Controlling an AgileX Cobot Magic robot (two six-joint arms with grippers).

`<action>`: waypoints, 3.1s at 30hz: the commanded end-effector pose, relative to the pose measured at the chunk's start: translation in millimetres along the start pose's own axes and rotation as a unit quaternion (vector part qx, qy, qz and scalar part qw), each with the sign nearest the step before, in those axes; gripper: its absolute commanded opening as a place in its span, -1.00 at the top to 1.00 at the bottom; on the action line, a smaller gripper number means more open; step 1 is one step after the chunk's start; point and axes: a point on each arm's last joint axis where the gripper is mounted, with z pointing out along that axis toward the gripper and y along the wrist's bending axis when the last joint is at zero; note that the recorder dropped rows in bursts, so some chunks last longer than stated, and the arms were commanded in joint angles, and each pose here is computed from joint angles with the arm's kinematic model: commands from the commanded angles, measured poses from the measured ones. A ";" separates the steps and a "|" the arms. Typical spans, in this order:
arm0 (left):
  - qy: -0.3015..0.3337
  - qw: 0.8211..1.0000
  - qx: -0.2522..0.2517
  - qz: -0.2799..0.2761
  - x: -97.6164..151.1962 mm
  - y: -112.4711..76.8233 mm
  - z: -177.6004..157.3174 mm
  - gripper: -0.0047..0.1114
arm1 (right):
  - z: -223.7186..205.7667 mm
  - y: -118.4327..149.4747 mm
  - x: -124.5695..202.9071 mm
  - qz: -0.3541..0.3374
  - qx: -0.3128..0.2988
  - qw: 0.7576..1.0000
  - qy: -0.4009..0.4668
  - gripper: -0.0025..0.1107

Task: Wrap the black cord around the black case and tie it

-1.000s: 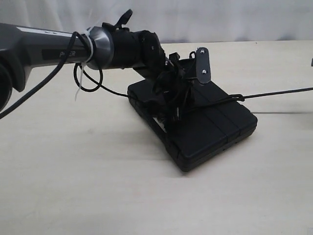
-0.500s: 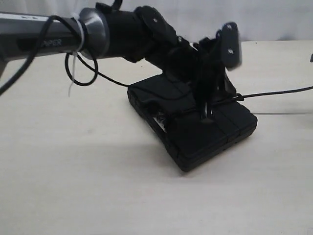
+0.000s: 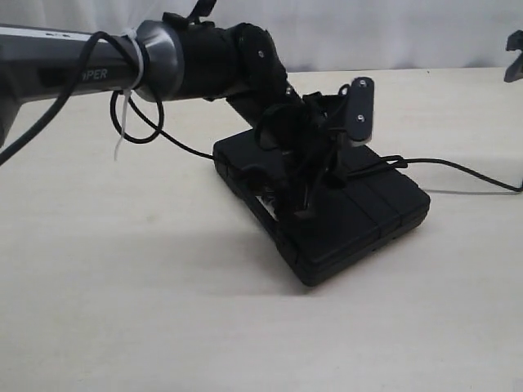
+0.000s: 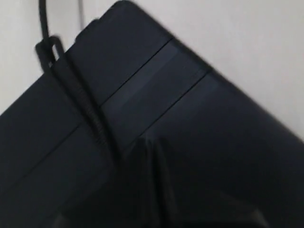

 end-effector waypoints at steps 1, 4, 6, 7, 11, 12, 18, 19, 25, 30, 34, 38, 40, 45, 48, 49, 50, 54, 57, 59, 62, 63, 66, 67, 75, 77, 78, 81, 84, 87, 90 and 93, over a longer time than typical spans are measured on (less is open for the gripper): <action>0.023 0.993 -0.061 -0.094 28.3 26.6 -12.8 0.92 | -6.0 42.0 8.6 -0.078 -0.037 0.995 0.043 0.20; 0.024 0.982 -0.075 -0.173 49.0 40.0 -23.3 0.92 | -2.3 66.8 22.9 -0.134 -0.056 0.985 0.088 0.63; 0.027 0.974 -0.075 -0.211 60.7 45.6 -31.4 0.92 | -1.2 76.2 30.2 -0.164 -0.055 0.979 0.105 0.88; 0.029 0.970 -0.074 -0.230 67.3 48.4 -35.7 0.92 | -1.1 79.4 33.9 -0.174 -0.052 0.977 0.111 0.88; 0.033 0.952 -0.077 -0.296 92.0 56.3 -51.5 0.92 | 1.0 77.9 53.0 -0.175 -0.050 0.973 0.139 0.88; 0.029 0.948 -0.084 -0.306 95.7 57.2 -54.4 0.92 | 2.7 76.4 57.7 -0.174 -0.048 0.973 0.144 0.88; 0.005 0.926 -0.153 -0.345 113.7 51.2 -75.5 0.92 | 22.0 72.4 94.0 -0.186 -0.037 0.967 0.168 0.88; 0.004 0.925 -0.163 -0.344 113.4 47.7 -80.5 0.92 | 26.5 73.2 99.2 -0.200 -0.034 0.966 0.163 0.88; -0.005 0.920 -0.200 -0.338 108.9 31.9 -104.3 0.92 | 48.2 82.2 121.7 -0.243 -0.026 0.953 0.181 0.88; -0.009 0.915 -0.223 -0.337 108.7 21.7 -116.0 0.92 | 58.9 106.1 137.5 -0.284 -0.044 0.936 0.202 0.88; -0.009 0.913 -0.231 -0.336 109.5 17.1 -119.4 0.92 | 59.3 138.2 151.8 -0.325 -0.065 0.921 0.206 0.88; -0.007 0.915 -0.230 -0.333 110.2 15.7 -119.1 0.92 | 51.5 178.5 164.0 -0.366 -0.096 0.901 0.211 0.88; -0.006 0.916 -0.227 -0.331 110.1 15.2 -118.8 0.92 | 47.4 192.8 168.6 -0.388 -0.106 0.890 0.213 0.88; -0.003 0.918 -0.222 -0.329 110.1 14.2 -118.4 0.92 | 33.5 220.5 177.7 -0.444 -0.130 0.853 0.241 0.88; -0.002 0.919 -0.220 -0.326 110.1 13.9 -118.2 0.92 | 31.3 221.7 175.0 -0.460 -0.116 0.846 0.243 0.88; -0.001 0.921 -0.216 -0.324 110.0 13.2 -117.9 0.92 | 31.2 220.9 175.1 -0.459 -0.112 0.847 0.246 0.88; 0.001 0.923 -0.212 -0.320 110.0 12.6 -117.6 0.92 | 31.2 219.2 174.7 -0.456 -0.106 0.848 0.249 0.88; 0.008 0.930 -0.195 -0.311 109.8 9.6 -116.4 0.92 | 23.3 218.4 167.7 -0.484 -0.091 0.832 0.255 0.85; 0.019 0.943 -0.166 -0.287 109.4 4.5 -114.5 0.92 | 7.7 222.3 156.2 -0.487 -0.091 0.832 0.251 0.64; 0.023 0.947 -0.157 -0.278 109.2 2.9 -114.0 0.92 | -3.5 225.2 146.9 -0.487 -0.090 0.838 0.228 0.47; 0.021 0.947 -0.157 -0.279 108.9 3.0 -114.0 0.92 | -10.5 222.4 134.3 -0.464 -0.046 0.866 0.181 0.27; 0.021 0.947 -0.157 -0.279 108.9 3.0 -114.0 0.92 | -10.3 220.5 133.3 -0.463 -0.033 0.867 0.181 0.23; 0.021 0.947 -0.156 -0.279 109.3 3.0 -113.4 0.92 | -10.8 219.1 139.0 -0.487 -0.046 0.846 0.211 0.15; 0.021 0.947 -0.156 -0.279 109.3 3.0 -113.4 0.92 | -10.3 219.8 141.0 -0.492 -0.056 0.841 0.216 0.12; 0.021 0.947 -0.155 -0.279 109.3 2.9 -113.3 0.92 | 9.1 216.9 155.8 -0.516 -0.076 0.828 0.206 0.10; 0.022 0.947 -0.154 -0.279 109.3 2.7 -113.2 0.92 | 14.9 216.3 158.4 -0.519 -0.075 0.825 0.213 0.10; 0.022 0.947 -0.154 -0.279 109.3 2.7 -113.2 0.92 | 17.8 216.0 159.8 -0.521 -0.075 0.822 0.217 0.10; 0.022 0.947 -0.154 -0.279 109.3 2.7 -113.2 0.92 | 28.9 216.1 163.6 -0.521 -0.075 0.822 0.220 0.10; 0.022 0.947 -0.154 -0.279 109.3 2.7 -113.2 0.92 | 42.0 215.1 164.3 -0.522 -0.060 0.825 0.207 0.10; 0.021 0.947 -0.155 -0.280 109.2 2.9 -113.3 0.92 | 49.8 213.2 157.3 -0.518 -0.023 0.838 0.171 0.19; 0.020 0.947 -0.158 -0.280 109.3 3.4 -113.4 0.92 | 52.6 211.2 148.2 -0.529 0.013 0.838 0.132 0.33; 0.019 0.946 -0.160 -0.280 109.2 3.7 -113.5 0.92 | 53.8 212.1 142.3 -0.522 0.027 0.846 0.101 0.41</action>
